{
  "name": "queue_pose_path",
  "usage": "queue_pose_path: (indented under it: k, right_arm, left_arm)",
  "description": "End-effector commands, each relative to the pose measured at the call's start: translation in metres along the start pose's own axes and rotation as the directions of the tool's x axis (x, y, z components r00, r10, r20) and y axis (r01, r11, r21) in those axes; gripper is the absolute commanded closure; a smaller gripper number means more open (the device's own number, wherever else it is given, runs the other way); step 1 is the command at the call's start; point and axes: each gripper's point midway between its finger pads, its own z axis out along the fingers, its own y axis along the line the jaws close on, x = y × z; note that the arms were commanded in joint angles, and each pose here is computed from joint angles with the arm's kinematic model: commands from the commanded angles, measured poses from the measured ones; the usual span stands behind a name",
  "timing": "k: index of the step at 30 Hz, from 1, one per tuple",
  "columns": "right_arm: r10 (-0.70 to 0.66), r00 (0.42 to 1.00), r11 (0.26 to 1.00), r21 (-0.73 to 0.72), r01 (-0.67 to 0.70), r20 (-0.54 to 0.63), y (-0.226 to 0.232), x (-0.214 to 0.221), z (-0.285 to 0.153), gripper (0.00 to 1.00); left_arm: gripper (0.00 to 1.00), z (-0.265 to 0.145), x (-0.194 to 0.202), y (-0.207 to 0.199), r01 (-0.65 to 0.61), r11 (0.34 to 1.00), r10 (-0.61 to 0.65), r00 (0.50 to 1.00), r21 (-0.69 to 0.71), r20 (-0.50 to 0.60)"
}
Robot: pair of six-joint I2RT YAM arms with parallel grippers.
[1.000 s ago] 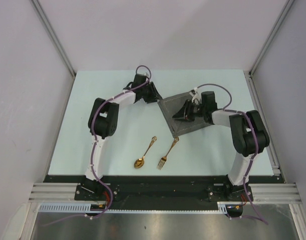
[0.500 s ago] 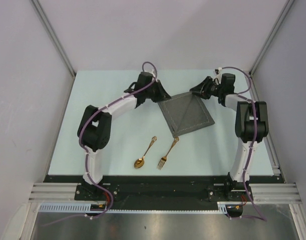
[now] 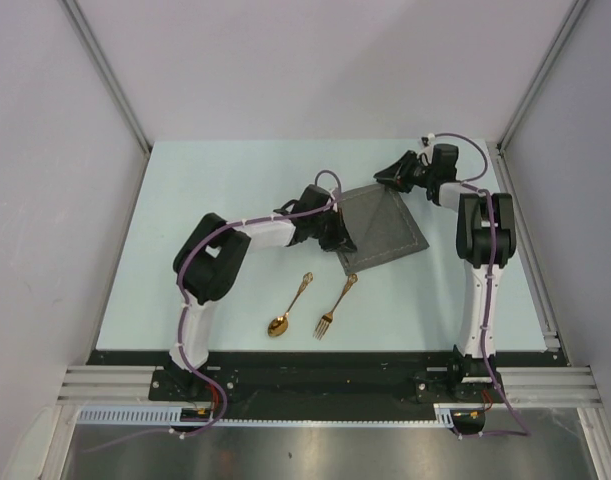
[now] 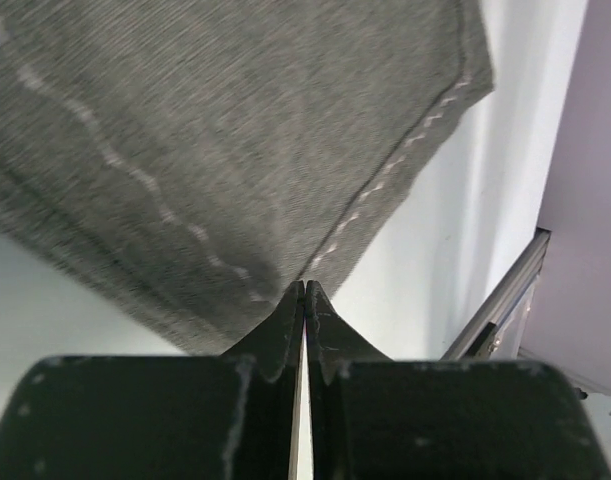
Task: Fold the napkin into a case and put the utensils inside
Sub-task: Flatten out the upper triangle-folded napkin at the center of the board, then pick up the upper triangle-folded napkin from the center of the board.
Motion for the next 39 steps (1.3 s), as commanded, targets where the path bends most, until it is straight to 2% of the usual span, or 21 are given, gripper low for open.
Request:
queue_pose_path:
  k: [1, 9, 12, 16, 20, 23, 24, 26, 27, 29, 30, 31, 32, 33, 34, 37, 38, 39]
  right_arm:
    - [-0.014, 1.0, 1.0, -0.026, 0.014, 0.01, -0.005, -0.008, 0.013, 0.71]
    - [0.032, 0.999, 0.999, 0.028, -0.033, 0.038, -0.061, -0.023, 0.034, 0.72]
    - [0.055, 0.998, 0.998, 0.02, -0.056, 0.042, -0.068, -0.031, 0.042, 0.71]
    - [0.072, 0.996, 0.997, 0.0, -0.072, 0.051, -0.066, -0.04, 0.045, 0.71]
    - [0.061, 0.996, 0.997, -0.05, -0.058, 0.064, -0.03, -0.057, 0.035, 0.7]
    - [0.028, 0.997, 0.998, -0.056, -0.024, 0.065, 0.005, -0.068, 0.019, 0.66]
    - [0.042, 0.998, 0.999, -0.033, -0.04, 0.053, 0.008, -0.067, 0.013, 0.66]
    - [-0.027, 0.996, 1.0, -0.012, 0.028, 0.081, 0.032, -0.08, -0.005, 0.62]
    - [-0.002, 0.998, 1.0, 0.031, 0.001, 0.057, 0.03, -0.073, -0.012, 0.61]
    - [-0.101, 0.991, 0.992, 0.079, 0.093, 0.091, 0.049, -0.084, -0.035, 0.58]
    - [-0.091, 0.993, 0.986, 0.146, 0.08, 0.074, 0.04, -0.078, -0.047, 0.55]
    - [-0.116, 0.99, 0.975, 0.201, 0.099, 0.077, 0.037, -0.078, -0.056, 0.53]
    - [-0.201, 0.976, 0.942, 0.29, 0.17, 0.083, 0.031, -0.083, -0.067, 0.47]
    - [-0.214, 0.975, 0.926, 0.331, 0.182, 0.064, 0.041, -0.078, -0.082, 0.45]
    - [-0.225, 0.973, 0.914, 0.357, 0.195, 0.045, 0.04, -0.07, -0.088, 0.43]
    - [-0.277, 0.961, 0.864, 0.433, 0.256, -0.015, 0.045, -0.047, -0.109, 0.38]
    - [-0.285, 0.958, 0.839, 0.476, 0.264, -0.029, 0.04, -0.041, -0.116, 0.36]
    - [-0.314, 0.949, 0.83, 0.48, 0.285, -0.021, 0.055, -0.038, -0.126, 0.34]
  left_arm:
    - [0.97, 0.0, 0.008, 0.011, -0.004, 1.0, 0.004, 1.0, 0.003, -0.009]
    - [0.99, 0.002, 0.026, 0.032, 0.007, 0.999, -0.009, 0.999, -0.042, -0.041]
    - [1.0, 0.004, 0.026, 0.038, 0.003, 0.998, -0.006, 0.999, -0.057, -0.041]
    - [1.0, 0.005, 0.027, 0.036, 0.005, 0.999, -0.007, 0.999, -0.052, -0.044]
    - [0.99, -0.003, 0.02, 0.017, -0.012, 1.0, 0.012, 0.999, -0.012, -0.03]
    - [0.92, -0.018, 0.007, -0.008, -0.041, 0.998, 0.041, 0.999, 0.042, 0.004]
    - [0.84, -0.024, 0.0, -0.016, -0.053, 0.997, 0.051, 0.998, 0.058, 0.023]
    - [0.75, -0.041, -0.017, -0.031, -0.065, 0.994, 0.059, 0.996, 0.09, 0.073]
    - [0.66, -0.047, -0.024, -0.037, -0.071, 0.992, 0.062, 0.994, 0.102, 0.091]
    - [0.6, -0.061, -0.044, -0.042, -0.073, 0.991, 0.057, 0.989, 0.116, 0.136]
    - [0.57, -0.068, -0.056, -0.047, -0.092, 0.988, 0.07, 0.984, 0.123, 0.166]
    - [0.54, -0.07, -0.063, -0.042, -0.086, 0.991, 0.066, 0.981, 0.106, 0.18]
    - [0.52, -0.077, -0.078, -0.036, -0.079, 0.992, 0.058, 0.976, 0.095, 0.208]
    - [0.43, -0.079, -0.088, -0.033, -0.079, 0.993, 0.057, 0.973, 0.087, 0.225]
    - [0.39, -0.08, -0.093, -0.025, -0.074, 0.995, 0.058, 0.972, 0.061, 0.228]
    - [0.34, -0.086, -0.128, -0.005, -0.08, 0.996, 0.088, 0.954, -0.04, 0.287]
    - [0.32, -0.086, -0.132, 0.016, -0.038, 0.989, 0.078, 0.954, -0.141, 0.288]
    - [0.31, -0.086, -0.147, 0.014, -0.059, 0.983, 0.11, 0.945, -0.172, 0.308]
